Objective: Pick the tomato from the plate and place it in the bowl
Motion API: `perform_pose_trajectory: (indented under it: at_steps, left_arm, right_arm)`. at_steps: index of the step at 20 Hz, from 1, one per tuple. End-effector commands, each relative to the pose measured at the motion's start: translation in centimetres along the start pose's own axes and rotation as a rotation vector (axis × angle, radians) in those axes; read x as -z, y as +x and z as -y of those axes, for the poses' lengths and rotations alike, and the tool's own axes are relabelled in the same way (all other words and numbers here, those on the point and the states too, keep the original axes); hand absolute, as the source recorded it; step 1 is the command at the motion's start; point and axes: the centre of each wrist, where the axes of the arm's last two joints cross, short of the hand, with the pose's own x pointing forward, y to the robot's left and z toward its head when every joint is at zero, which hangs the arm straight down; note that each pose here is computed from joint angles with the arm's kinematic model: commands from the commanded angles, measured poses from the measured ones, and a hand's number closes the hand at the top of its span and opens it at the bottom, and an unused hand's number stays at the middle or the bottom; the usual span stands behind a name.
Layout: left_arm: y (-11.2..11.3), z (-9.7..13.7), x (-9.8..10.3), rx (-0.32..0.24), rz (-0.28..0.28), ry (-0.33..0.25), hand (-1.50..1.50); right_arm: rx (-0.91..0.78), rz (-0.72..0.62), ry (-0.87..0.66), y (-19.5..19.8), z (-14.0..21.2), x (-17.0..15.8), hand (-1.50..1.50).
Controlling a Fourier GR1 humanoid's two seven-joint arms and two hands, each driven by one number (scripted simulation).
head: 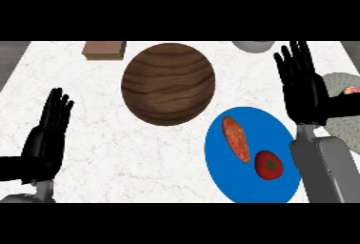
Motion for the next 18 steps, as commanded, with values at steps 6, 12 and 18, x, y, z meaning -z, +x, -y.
perform_pose_trajectory:
  at_steps: [6, 12, 18]
  left_arm:
    - [0.0, 2.8, 1.2, 0.058, -0.039, -0.109, 0.0]
    - [-2.2, 2.6, -0.6, 0.041, -0.11, -0.127, 0.0]
    - [-0.2, 4.7, 2.8, 0.036, -0.104, -0.16, 0.0]
  right_arm:
    - [-0.49, -0.372, 0.416, -6.5, -0.8, -8.9, 1.5]
    - [-0.531, 0.057, -0.096, -6.3, 0.6, -14.7, -1.5]
    - [-0.629, 0.254, -0.1, -1.6, 1.0, -18.9, -1.5]
